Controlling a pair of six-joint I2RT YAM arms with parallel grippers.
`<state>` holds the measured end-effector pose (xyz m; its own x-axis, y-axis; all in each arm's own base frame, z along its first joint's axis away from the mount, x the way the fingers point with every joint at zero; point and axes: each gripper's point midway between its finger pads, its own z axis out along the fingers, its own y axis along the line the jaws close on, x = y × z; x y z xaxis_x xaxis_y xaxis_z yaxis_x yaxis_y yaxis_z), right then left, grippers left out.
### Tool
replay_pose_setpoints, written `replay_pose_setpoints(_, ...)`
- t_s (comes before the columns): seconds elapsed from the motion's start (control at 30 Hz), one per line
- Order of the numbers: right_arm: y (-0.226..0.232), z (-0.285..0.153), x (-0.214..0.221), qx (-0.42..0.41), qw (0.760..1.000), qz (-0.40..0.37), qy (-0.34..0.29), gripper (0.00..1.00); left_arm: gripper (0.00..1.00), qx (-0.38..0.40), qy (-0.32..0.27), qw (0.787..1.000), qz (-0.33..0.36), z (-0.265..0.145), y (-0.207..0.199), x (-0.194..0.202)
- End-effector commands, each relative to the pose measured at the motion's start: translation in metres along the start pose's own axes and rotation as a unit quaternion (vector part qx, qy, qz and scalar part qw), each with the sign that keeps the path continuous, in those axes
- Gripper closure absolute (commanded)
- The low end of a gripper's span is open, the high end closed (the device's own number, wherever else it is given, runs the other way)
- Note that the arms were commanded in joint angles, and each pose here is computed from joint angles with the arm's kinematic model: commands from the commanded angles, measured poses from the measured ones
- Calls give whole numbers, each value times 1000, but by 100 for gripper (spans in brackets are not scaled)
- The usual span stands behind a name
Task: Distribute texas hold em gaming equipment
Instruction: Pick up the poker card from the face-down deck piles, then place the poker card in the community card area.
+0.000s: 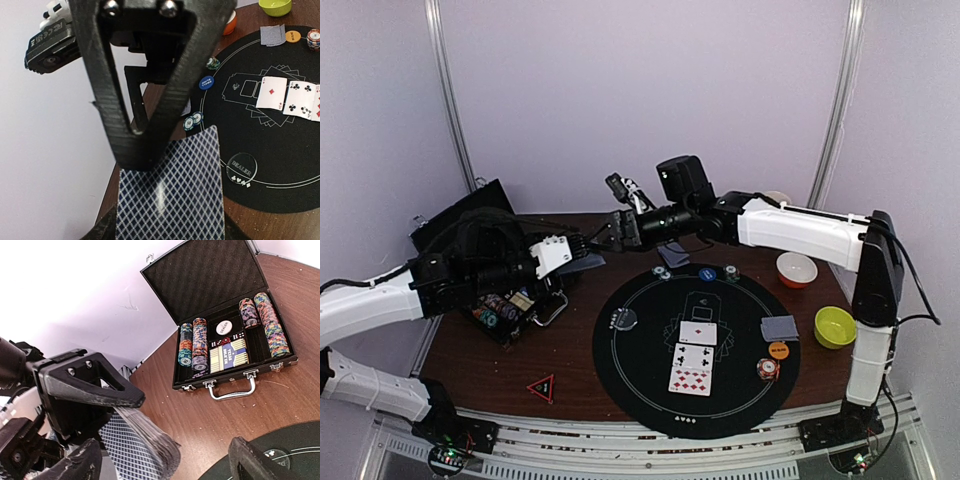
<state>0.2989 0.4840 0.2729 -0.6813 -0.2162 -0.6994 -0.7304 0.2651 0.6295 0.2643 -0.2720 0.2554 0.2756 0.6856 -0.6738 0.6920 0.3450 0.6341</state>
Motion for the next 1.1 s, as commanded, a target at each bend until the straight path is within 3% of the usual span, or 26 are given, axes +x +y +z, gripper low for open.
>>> replay_pose_setpoints(0.0,-19,8,8,28,999,-10,23,15,47,-30,-45,999,-4,-8,19,-24)
replay_pose_setpoints(0.2,-27,8,11,51,998,-18,38,27,47,-36,-50,998,-2,-8,21,-26)
replay_pose_setpoints(0.4,-28,-2,5,67,997,-23,32,52,48,-41,-48,998,-1,-8,23,-26)
replay_pose_setpoints(0.63,-24,-12,1,78,996,-31,31,68,48,-44,-43,998,2,-8,23,-24)
replay_pose_setpoints(0.83,-24,-26,-2,94,995,-31,33,100,48,-44,-38,998,3,-8,22,-20)
replay_pose_setpoints(1.07,-36,-66,-12,142,989,-29,27,100,48,-48,-35,998,3,-9,23,-19)
